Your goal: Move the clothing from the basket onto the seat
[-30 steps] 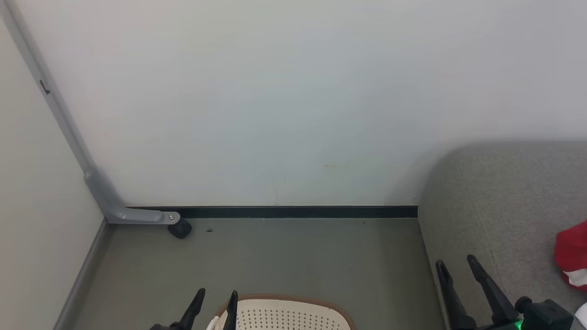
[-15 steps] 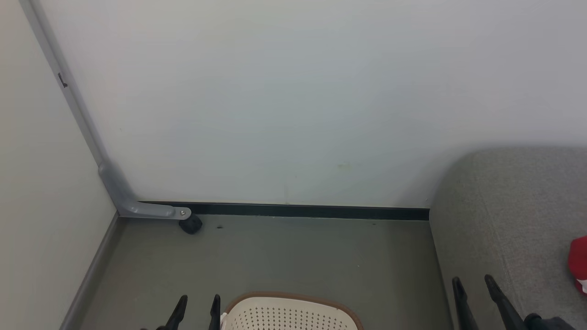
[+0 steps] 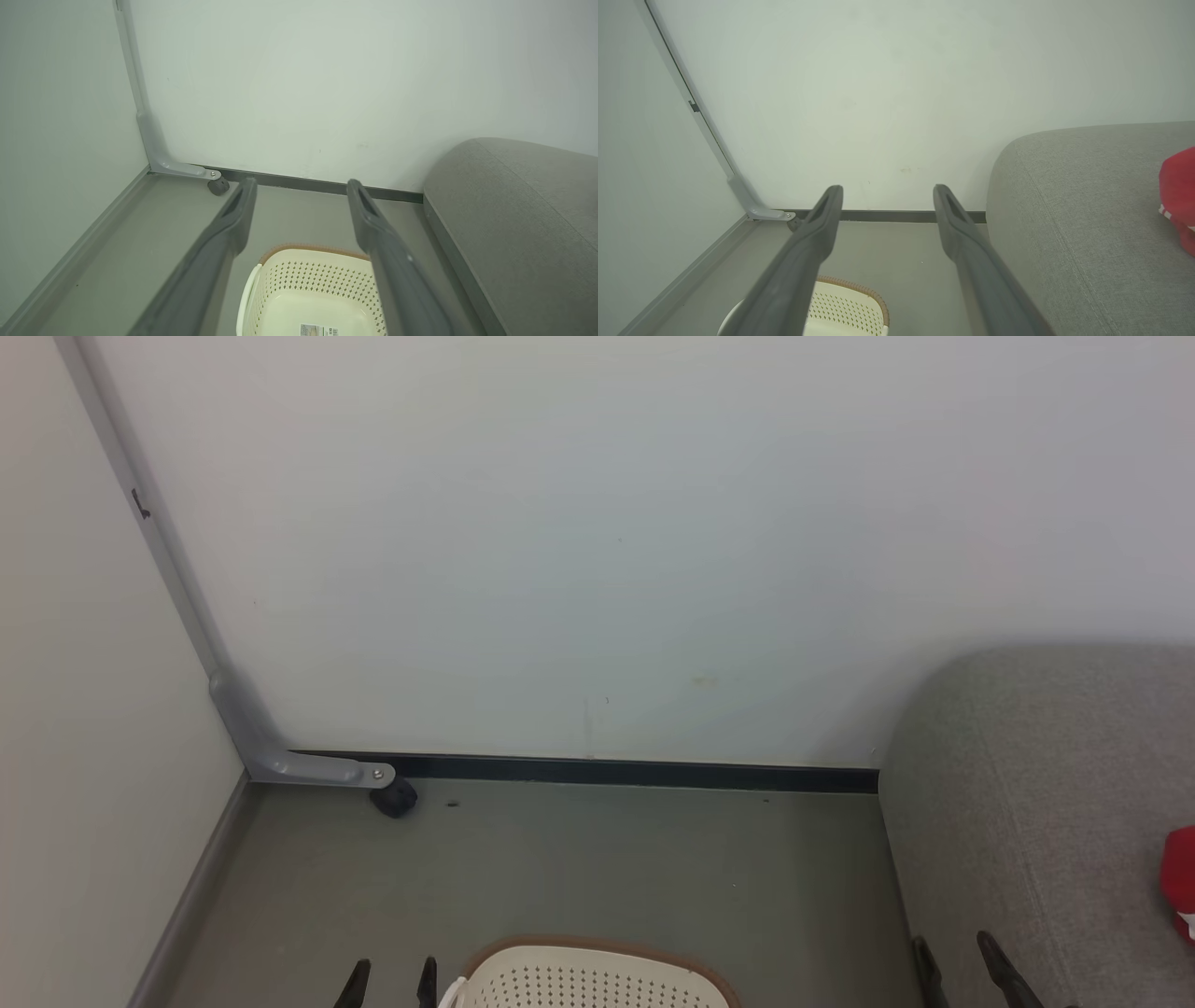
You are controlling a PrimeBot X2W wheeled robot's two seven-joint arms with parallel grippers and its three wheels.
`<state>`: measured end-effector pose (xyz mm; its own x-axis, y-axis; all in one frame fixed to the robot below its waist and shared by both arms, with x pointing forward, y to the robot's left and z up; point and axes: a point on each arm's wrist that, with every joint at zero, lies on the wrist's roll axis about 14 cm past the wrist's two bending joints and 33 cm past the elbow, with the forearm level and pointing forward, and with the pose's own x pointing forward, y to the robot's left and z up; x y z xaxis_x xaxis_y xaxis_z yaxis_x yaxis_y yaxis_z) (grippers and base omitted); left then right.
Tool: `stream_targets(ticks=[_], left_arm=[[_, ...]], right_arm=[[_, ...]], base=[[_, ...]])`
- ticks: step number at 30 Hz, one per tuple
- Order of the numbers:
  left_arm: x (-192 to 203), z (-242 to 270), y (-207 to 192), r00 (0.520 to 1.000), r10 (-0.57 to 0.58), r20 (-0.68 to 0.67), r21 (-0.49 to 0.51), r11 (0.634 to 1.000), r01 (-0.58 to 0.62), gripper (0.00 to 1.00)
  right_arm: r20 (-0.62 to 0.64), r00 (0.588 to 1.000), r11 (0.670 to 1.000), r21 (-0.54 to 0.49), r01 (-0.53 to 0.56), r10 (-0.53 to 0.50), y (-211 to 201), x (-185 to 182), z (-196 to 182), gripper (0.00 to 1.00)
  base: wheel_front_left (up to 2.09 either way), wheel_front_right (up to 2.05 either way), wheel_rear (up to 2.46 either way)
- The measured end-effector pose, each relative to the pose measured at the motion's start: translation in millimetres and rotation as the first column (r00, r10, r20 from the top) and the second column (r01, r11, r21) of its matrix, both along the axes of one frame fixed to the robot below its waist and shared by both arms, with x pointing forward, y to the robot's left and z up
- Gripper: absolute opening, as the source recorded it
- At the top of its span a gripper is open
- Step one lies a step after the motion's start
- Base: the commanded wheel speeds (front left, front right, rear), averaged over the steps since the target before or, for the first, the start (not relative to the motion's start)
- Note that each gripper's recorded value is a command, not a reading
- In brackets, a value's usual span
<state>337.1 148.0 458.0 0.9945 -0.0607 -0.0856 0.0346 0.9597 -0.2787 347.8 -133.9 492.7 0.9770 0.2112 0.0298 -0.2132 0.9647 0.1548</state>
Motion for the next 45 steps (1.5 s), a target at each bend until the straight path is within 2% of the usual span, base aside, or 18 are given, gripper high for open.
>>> stream_targets(ticks=[11, 32, 45], left_arm=[[-2.6, -4.0, 12.7, 0.999, 0.045, -0.013, -0.004, 0.999, -0.045, 1.0], [-0.7, -2.3, 9.5, 1.0, 0.021, -0.003, 0.011, 1.0, -0.021, 1.0], [0.4, -0.6, 11.3, 1.0, 0.014, 0.005, -0.039, 0.999, -0.014, 1.0]], right_arm=[[0.003, 1.0, 1.0, 0.004, 0.008, -0.008, -0.4, -2.5, 0.5, 1.0], [-0.001, 1.0, 1.0, 0.012, 0.027, -0.027, -4.2, -1.2, -0.8, 1.0], [-0.006, 1.0, 1.0, 0.005, 0.031, -0.031, -5.8, -1.2, -3.1, 1.0]], base=[[0.0, 0.0, 0.0], [0.0, 0.0, 0.0], [0.0, 0.0, 0.0]])
